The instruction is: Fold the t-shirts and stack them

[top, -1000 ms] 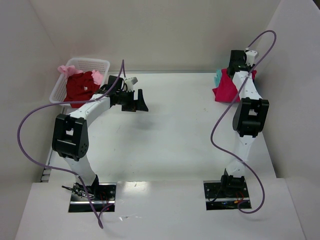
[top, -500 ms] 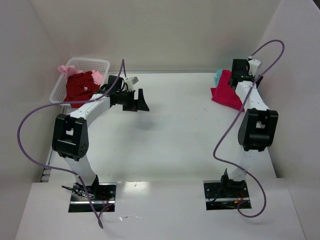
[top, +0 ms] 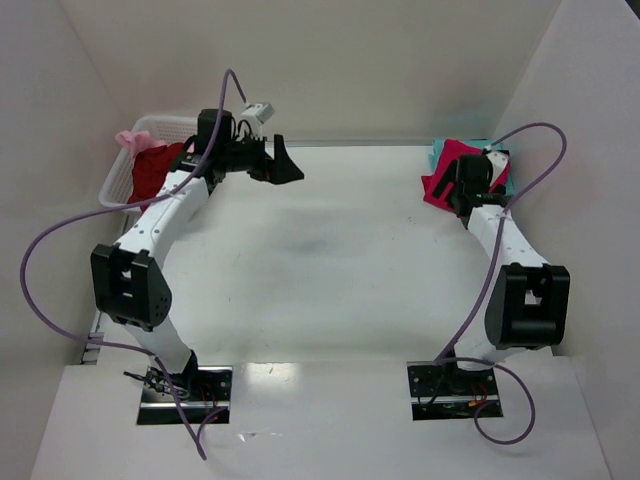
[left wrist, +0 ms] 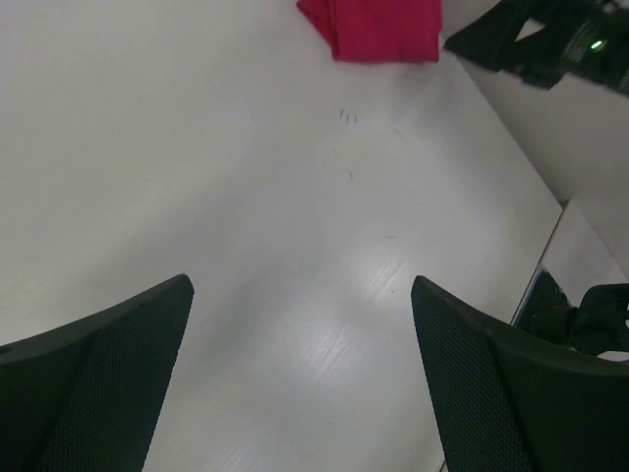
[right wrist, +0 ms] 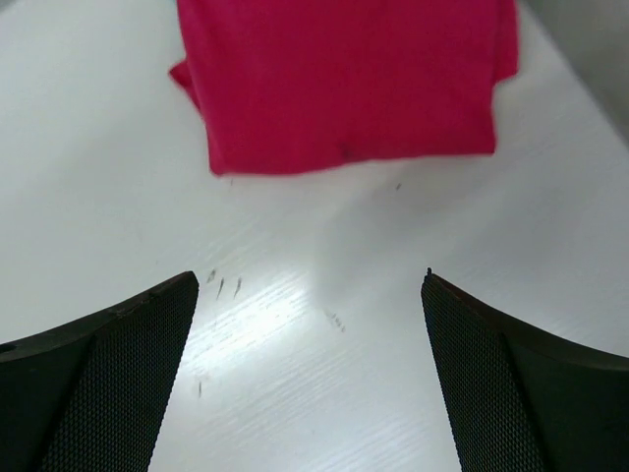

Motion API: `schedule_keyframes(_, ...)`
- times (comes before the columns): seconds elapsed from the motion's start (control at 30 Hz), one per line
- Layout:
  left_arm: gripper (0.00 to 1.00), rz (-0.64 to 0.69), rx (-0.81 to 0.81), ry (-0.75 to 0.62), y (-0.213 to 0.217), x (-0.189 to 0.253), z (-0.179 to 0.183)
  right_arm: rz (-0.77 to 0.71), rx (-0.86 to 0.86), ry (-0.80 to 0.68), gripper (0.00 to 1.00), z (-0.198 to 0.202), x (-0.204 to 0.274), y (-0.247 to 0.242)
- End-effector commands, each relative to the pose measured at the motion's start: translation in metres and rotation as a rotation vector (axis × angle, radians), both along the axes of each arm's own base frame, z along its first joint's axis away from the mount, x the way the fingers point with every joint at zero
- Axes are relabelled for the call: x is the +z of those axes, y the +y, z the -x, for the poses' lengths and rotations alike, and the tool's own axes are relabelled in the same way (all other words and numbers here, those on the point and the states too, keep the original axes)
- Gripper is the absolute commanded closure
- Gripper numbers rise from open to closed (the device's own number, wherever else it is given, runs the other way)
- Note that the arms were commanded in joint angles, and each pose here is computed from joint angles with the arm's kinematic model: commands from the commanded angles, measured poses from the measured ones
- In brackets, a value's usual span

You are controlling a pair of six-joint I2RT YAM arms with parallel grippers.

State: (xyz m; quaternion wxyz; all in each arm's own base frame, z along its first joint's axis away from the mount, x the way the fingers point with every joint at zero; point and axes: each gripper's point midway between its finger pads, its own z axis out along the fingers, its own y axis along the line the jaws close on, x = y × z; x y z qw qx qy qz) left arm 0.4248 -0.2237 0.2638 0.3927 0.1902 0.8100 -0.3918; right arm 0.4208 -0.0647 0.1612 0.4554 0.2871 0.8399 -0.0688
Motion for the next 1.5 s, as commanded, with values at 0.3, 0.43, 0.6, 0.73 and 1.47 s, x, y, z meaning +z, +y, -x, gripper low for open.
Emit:
schedule_keyframes(0.3,0.00,0.038,0.053,-0.269,0.016,0.096,0.038,0.043,-0.127,-0.067,0.00,-0.067,-0.008,0.049)
schedule_keyframes(0.43,0.00,0.043,0.060,-0.221,0.017,0.085,0.046,0.107,-0.222,-0.064,0.00,-0.089,-0.011,0.036)
schedule_keyframes(0.6,0.00,0.058,0.048,-0.191,0.013,0.084,0.045,0.069,-0.276,-0.102,0.00,-0.121,-0.015,0.030)
schedule_keyframes(0.73,0.00,0.071,0.032,-0.182,0.010,0.085,0.046,0.024,-0.374,-0.128,0.00,-0.131,-0.019,0.018)
schedule_keyframes(1.47,0.00,0.078,0.124,-0.114,0.017,0.068,0.054,-0.156,-0.590,-0.136,0.00,-0.164,-0.078,-0.022)
